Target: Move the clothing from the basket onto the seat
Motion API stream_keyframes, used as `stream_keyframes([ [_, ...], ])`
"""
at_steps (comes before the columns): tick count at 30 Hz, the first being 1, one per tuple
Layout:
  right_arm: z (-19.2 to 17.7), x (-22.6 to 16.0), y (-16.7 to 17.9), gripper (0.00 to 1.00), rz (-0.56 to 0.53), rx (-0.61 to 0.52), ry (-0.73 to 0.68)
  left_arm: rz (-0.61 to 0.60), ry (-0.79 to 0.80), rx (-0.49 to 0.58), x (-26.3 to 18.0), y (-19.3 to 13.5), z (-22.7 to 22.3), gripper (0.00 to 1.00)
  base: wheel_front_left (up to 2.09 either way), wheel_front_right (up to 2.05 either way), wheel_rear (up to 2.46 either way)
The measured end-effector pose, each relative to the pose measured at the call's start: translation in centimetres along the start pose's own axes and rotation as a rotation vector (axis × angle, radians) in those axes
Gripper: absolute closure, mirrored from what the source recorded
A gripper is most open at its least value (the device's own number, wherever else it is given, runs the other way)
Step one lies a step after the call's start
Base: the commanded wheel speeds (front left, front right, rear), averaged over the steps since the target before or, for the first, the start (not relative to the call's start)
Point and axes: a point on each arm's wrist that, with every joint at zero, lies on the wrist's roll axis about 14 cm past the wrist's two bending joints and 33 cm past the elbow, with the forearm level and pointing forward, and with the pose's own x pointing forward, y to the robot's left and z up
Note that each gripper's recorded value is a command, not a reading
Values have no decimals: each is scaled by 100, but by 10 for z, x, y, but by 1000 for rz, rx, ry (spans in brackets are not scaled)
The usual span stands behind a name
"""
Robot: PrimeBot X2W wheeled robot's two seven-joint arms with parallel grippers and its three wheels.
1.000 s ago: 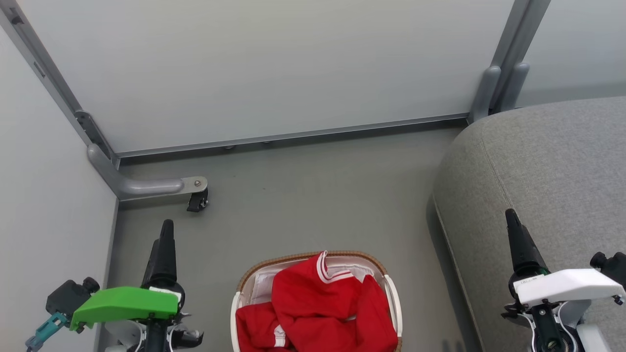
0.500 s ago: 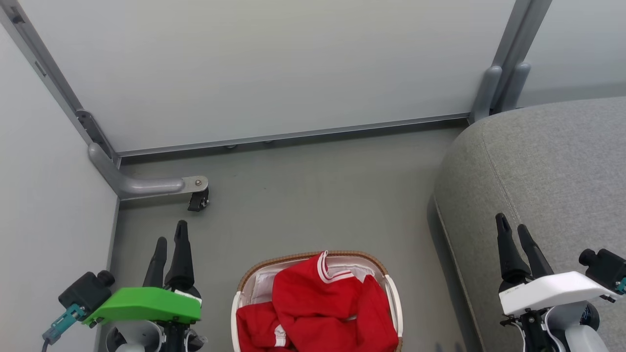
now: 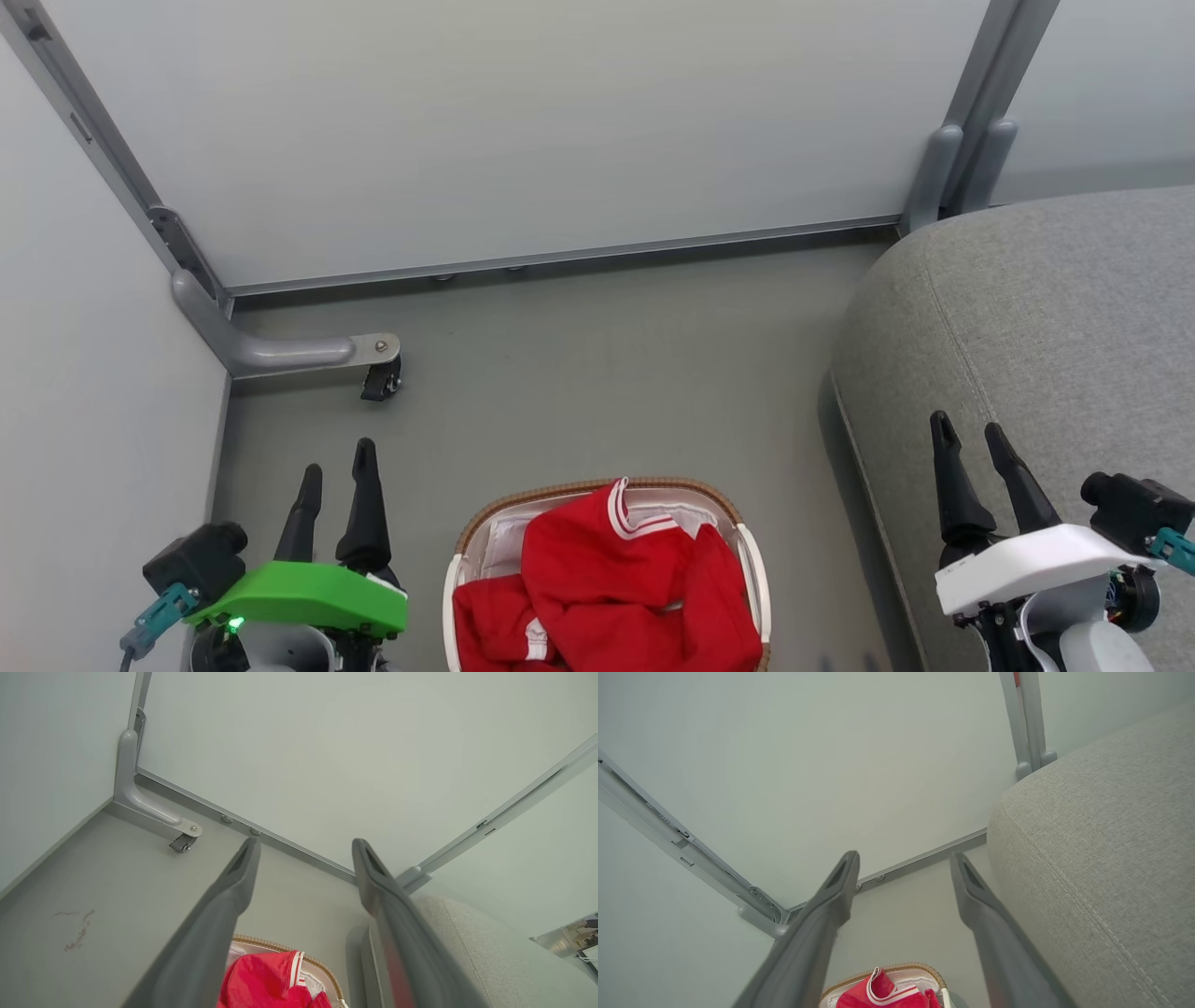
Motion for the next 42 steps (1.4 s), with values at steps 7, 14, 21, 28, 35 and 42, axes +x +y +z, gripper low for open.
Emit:
stream_keyframes([
  [7, -4, -2, 3, 0, 16, -87, 6, -2, 5, 78, -2, 1, -4, 0, 0, 0, 0],
  [14, -7, -2, 7, 0, 37, -160, 10, -4, 13, 135, -3, 2, -9, 0, 0, 0, 0],
  [21, -9, -3, 10, 0, 56, -231, 11, -2, 17, 191, -4, 5, -13, 0, 0, 0, 0],
  [28, -11, -3, 13, 0, 73, -299, 11, -7, 25, 246, -5, 6, -17, 0, 0, 0, 0],
  [35, -11, -2, 17, 0, 94, -357, 1, -15, 36, 295, -7, 6, -23, 0, 0, 0, 0],
  [42, -13, -2, 21, 0, 114, -409, 0, -21, 43, 338, -8, 6, -26, 0, 0, 0, 0],
])
